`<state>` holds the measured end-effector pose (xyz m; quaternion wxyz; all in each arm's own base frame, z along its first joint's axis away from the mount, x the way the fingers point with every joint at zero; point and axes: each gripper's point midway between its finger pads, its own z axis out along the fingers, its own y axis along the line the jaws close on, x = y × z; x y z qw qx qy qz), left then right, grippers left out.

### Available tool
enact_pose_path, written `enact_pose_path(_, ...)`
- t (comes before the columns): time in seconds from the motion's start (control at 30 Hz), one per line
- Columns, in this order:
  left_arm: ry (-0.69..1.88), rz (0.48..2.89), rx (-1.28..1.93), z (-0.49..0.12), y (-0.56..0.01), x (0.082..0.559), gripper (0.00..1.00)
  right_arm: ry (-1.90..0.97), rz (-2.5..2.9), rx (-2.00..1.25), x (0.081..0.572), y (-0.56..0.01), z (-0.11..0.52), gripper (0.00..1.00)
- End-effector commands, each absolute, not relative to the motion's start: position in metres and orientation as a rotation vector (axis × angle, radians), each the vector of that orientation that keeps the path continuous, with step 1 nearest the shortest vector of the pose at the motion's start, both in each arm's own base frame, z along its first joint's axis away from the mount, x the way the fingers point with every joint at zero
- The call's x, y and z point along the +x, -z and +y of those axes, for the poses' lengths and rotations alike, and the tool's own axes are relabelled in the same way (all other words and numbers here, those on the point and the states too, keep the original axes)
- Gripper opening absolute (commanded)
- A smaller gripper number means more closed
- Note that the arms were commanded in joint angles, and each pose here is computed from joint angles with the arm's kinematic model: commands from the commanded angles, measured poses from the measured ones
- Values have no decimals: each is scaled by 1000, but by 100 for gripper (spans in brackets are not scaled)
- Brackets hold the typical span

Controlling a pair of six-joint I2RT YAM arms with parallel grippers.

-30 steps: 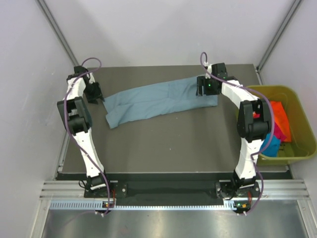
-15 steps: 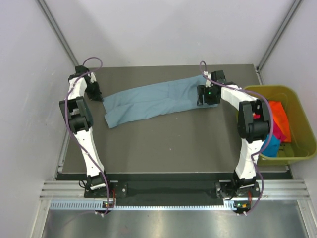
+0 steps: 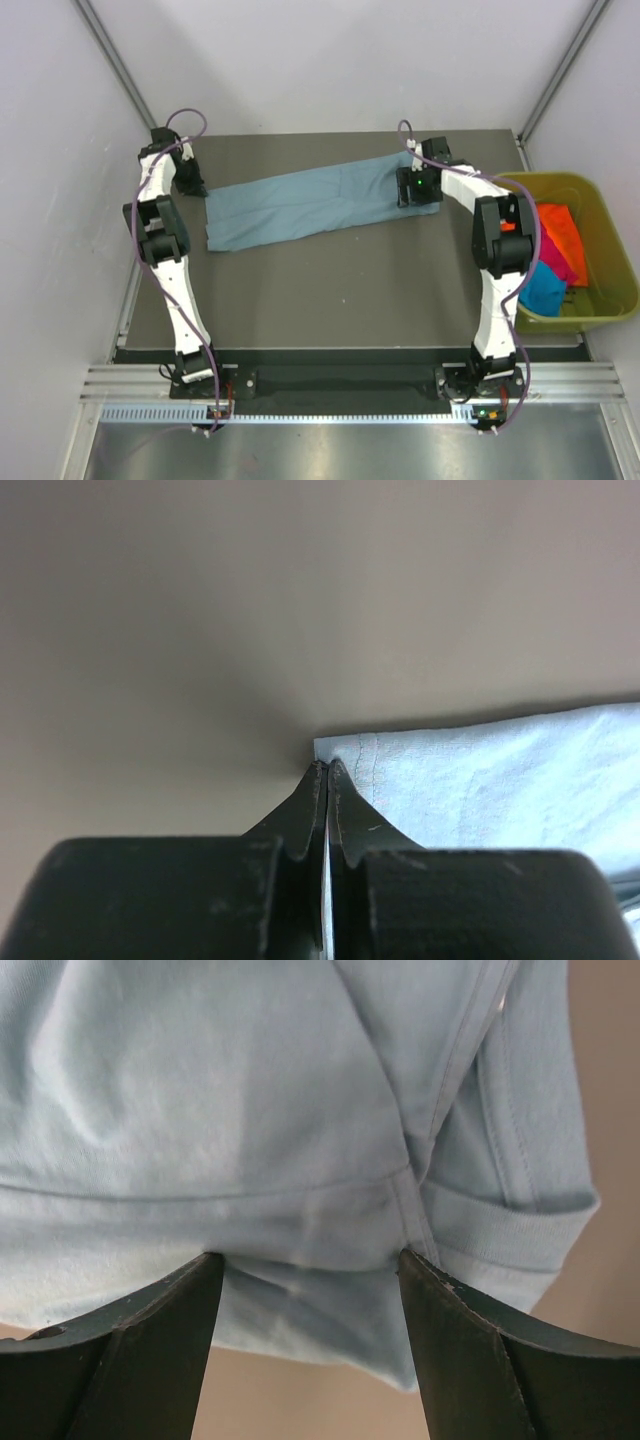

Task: Fold and stack the t-shirts
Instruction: Fold the tshirt

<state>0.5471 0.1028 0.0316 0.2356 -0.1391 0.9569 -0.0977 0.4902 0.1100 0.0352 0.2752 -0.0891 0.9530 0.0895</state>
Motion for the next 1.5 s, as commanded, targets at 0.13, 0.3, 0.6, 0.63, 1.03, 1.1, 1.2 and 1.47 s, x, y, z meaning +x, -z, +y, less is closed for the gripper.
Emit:
enact_pose_path(0.13, 135, 2561, -333, 131, -20, 572, 0, -200, 2519, -243, 512, -41, 105, 71)
enact_pose_path(0.3, 85, 2506, -322, 143, -29, 587, 0, -207, 2530, -246, 515, -36, 107, 72)
enact_pose_path(0.6, 88, 2432, -349, 136, -93, 580, 6, -228, 2549, -258, 501, -37, 109, 72)
enact_pose_path(0.63, 152, 2383, -319, 124, -127, 578, 7, -236, 2548, -260, 498, -39, 110, 72)
enact_pose_path(1.03, 637, 2524, -408, 24, -162, 456, 40, -243, 2536, -269, 498, -40, 114, 72)
enact_pose_path(1.1, 671, 2569, -446, 17, -151, 436, 41, -249, 2534, -273, 498, -40, 115, 72)
enact_pose_path(1.2, 698, 2633, -487, 10, -136, 414, 41, -249, 2531, -273, 499, -41, 115, 72)
enact_pose_path(1.47, 732, 2730, -585, 6, -96, 402, 35, -258, 2523, -274, 501, -40, 116, 73)
